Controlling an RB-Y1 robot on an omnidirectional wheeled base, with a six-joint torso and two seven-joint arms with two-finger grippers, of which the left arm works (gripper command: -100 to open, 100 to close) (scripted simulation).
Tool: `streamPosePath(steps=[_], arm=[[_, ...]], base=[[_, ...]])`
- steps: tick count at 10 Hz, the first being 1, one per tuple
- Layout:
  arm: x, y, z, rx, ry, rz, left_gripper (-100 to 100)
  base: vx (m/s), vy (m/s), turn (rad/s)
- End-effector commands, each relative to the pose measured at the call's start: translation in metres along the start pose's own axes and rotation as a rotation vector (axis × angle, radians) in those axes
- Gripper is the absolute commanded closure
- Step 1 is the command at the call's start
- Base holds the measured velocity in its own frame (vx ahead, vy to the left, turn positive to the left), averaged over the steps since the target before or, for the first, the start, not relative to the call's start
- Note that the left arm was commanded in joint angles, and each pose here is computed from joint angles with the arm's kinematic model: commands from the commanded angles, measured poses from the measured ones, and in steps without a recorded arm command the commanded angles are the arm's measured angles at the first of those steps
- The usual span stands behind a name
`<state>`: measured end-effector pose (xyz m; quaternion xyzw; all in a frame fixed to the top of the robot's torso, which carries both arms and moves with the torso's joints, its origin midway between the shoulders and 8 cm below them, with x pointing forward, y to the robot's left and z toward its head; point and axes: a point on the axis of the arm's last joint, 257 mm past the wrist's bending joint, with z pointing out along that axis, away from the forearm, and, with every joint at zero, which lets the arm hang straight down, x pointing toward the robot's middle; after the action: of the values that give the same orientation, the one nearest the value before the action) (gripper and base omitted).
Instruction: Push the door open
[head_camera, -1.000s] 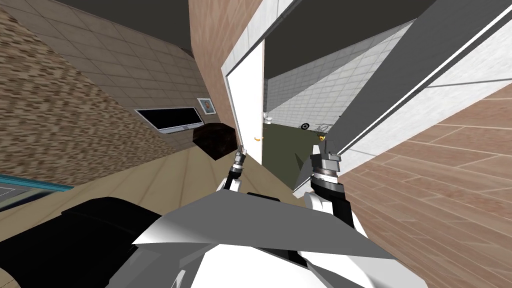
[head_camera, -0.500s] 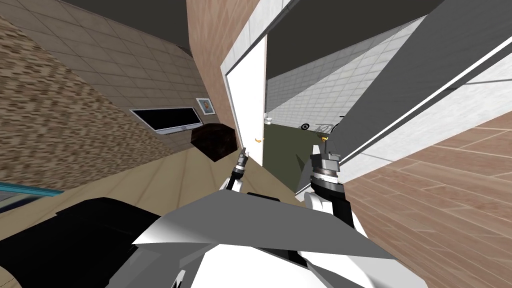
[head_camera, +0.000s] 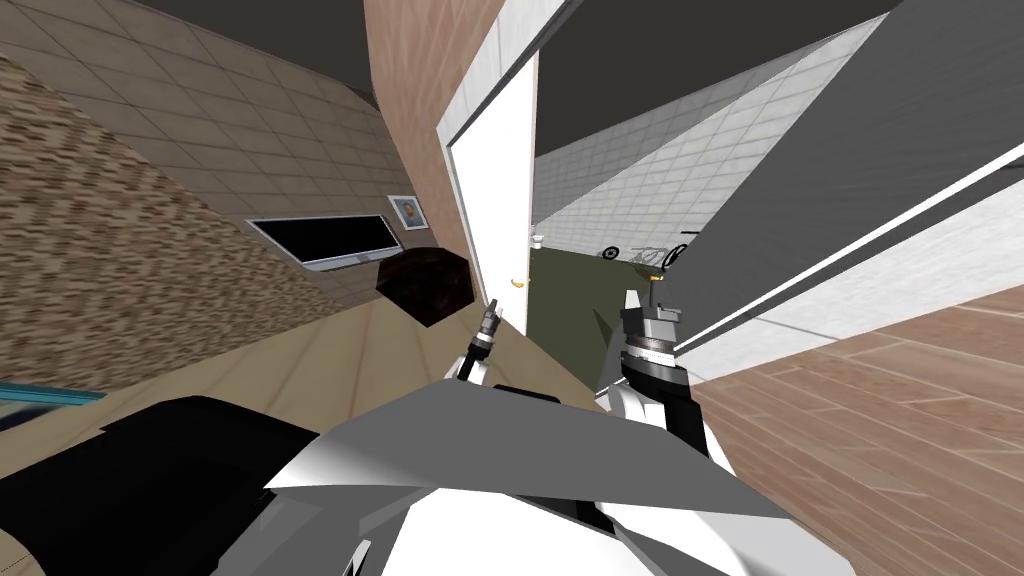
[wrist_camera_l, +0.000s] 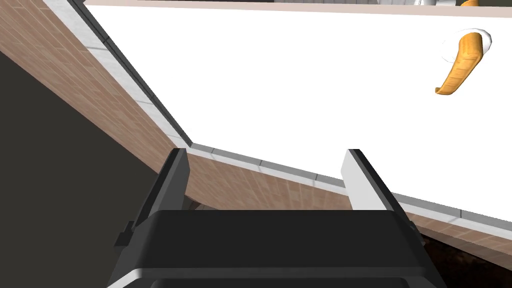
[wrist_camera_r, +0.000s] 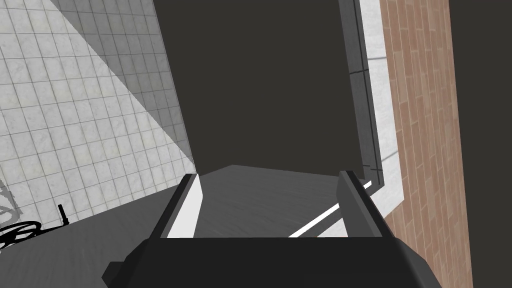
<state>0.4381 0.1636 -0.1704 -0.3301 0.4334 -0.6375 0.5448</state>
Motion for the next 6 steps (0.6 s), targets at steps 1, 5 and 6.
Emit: streamPosePath(steps=[1, 5, 6], arm=[[0.007, 0.012, 0.0002, -0.018, 0.015, -0.008, -100], [0.021, 0.039, -0.0033, -0.061, 0.052, -0.026, -100], [0.025, 0.045, -0.0044, -0.072, 0.062, -0.031, -100]], base=[[0.117, 0.053, -0.019], [0.090, 0.065, -0.017], [0.090, 0.070, -0.019]])
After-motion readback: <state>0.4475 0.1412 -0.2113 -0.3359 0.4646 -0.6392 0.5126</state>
